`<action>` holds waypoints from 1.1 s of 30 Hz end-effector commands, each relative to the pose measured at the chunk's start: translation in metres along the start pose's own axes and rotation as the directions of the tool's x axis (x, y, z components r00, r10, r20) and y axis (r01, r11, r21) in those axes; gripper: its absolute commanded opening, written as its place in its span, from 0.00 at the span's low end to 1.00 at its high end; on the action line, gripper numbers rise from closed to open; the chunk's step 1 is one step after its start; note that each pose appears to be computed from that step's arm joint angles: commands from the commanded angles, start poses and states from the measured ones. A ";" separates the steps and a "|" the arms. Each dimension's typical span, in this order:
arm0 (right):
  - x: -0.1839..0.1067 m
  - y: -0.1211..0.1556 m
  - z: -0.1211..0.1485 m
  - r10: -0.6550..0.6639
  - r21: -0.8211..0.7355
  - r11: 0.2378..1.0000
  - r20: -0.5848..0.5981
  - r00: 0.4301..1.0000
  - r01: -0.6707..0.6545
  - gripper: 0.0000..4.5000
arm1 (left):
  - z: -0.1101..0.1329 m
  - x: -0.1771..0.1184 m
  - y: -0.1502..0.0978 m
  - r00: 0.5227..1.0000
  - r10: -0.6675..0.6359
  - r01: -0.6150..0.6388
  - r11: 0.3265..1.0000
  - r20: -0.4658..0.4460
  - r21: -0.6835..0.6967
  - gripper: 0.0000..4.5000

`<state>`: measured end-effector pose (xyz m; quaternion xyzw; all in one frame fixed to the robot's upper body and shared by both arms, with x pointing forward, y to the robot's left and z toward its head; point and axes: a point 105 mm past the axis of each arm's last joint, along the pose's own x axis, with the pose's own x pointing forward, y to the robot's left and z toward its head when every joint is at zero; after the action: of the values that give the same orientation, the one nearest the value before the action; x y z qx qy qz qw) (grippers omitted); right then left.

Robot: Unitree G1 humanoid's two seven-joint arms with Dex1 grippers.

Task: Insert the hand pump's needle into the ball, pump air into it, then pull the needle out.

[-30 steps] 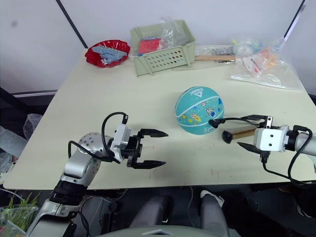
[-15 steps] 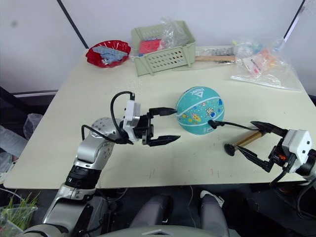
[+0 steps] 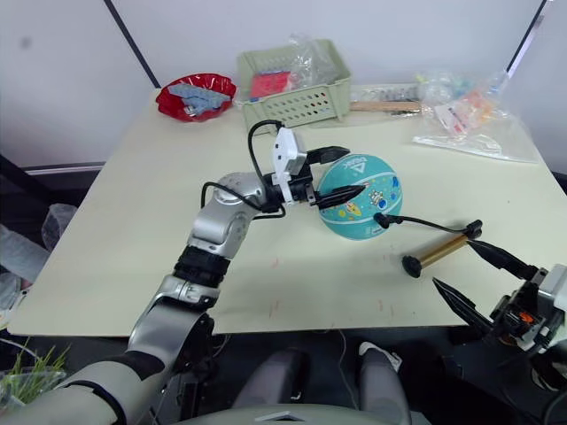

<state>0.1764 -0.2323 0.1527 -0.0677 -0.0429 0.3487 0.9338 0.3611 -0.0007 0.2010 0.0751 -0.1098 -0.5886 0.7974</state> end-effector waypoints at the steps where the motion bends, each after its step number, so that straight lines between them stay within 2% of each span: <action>1: -0.008 0.004 0.006 0.000 -0.047 0.999 -0.005 1.000 0.000 0.99 | 0.008 0.015 0.010 0.999 0.039 -0.039 0.998 0.008 0.041 1.00; 7: -0.006 0.008 0.003 0.002 -0.049 0.999 -0.010 1.000 -0.002 0.99 | -0.004 0.024 0.014 0.998 0.058 -0.058 0.998 -0.028 0.010 1.00; 12: 0.010 0.007 -0.003 -0.005 -0.068 0.998 -0.048 0.999 0.002 0.99 | -0.041 0.027 0.013 0.984 0.079 -0.083 0.996 -0.160 -0.017 1.00; 15: 0.027 0.006 -0.012 0.001 -0.137 0.990 -0.123 0.992 -0.018 0.99 | -0.056 0.027 0.008 0.975 0.066 -0.072 0.997 -0.214 -0.018 1.00; 17: 0.031 0.006 -0.015 0.007 -0.161 0.986 -0.147 0.989 -0.031 0.99 | -0.059 0.027 0.006 0.973 0.061 -0.067 0.998 -0.223 -0.019 1.00; 23: 0.069 -0.003 -0.003 -0.034 -0.232 0.973 -0.137 0.990 0.001 0.99 | -0.068 0.026 0.006 0.964 0.071 -0.082 0.996 -0.255 -0.033 1.00; 28: 0.081 -0.002 0.000 -0.040 -0.260 0.966 -0.142 0.989 0.002 0.99 | -0.069 0.027 0.006 0.964 0.074 -0.085 0.996 -0.256 -0.034 1.00; 33: 0.111 -0.007 0.009 -0.042 -0.447 0.894 -0.163 0.986 -0.036 0.99 | -0.072 0.028 0.003 0.963 0.070 -0.085 0.995 -0.261 -0.046 1.00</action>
<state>0.2580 -0.1701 0.1570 -0.2710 -0.0249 0.3274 0.9048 0.3930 -0.0268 0.1639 0.1166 -0.0432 -0.5437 0.8300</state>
